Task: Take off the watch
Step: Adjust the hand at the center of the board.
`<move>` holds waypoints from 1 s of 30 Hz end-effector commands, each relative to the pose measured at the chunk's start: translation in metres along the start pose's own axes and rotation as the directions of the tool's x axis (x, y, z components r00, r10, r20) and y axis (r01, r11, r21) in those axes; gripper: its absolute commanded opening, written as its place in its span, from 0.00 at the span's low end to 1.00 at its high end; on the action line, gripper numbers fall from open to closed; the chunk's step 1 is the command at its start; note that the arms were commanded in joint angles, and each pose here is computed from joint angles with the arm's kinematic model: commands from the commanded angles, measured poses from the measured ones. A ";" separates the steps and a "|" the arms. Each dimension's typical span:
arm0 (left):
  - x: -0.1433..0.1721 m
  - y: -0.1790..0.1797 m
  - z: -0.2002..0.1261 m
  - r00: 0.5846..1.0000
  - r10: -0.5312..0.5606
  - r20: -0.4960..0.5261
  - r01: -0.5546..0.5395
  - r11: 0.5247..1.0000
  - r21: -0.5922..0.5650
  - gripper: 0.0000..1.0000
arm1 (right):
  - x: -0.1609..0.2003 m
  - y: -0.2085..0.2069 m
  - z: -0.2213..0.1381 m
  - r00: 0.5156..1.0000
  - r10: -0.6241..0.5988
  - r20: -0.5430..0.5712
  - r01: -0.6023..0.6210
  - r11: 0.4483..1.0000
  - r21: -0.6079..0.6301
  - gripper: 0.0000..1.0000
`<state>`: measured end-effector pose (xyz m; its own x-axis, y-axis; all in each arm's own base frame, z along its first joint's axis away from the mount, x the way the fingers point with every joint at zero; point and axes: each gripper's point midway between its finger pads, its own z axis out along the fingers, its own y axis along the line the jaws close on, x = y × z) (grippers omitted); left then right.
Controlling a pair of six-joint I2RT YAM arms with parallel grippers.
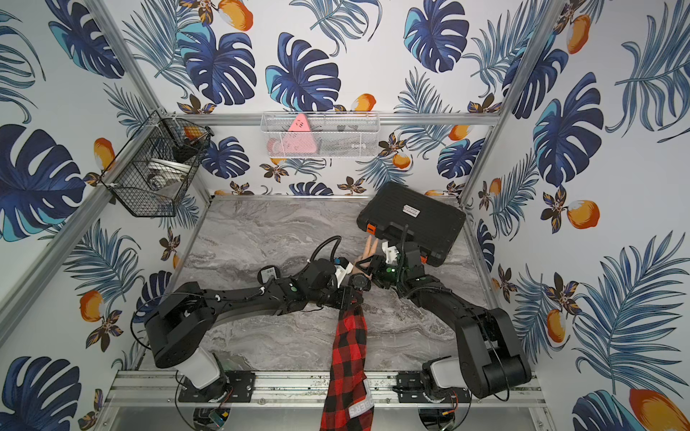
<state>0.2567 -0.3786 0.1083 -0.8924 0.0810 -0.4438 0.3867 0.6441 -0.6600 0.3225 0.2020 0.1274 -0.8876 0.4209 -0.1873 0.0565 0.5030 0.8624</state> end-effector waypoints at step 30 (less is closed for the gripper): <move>-0.022 0.001 -0.036 0.998 0.044 0.037 -0.042 0.997 -0.063 0.81 | 0.015 -0.052 -0.015 0.997 -0.068 -0.044 0.080 0.734 0.674 0.12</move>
<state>0.2702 -0.3407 0.1347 -0.8567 0.0930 -0.5074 0.4035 0.7336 -0.5468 0.3061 0.1796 0.0920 -0.9120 0.3257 -0.2494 0.2234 0.9042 0.3640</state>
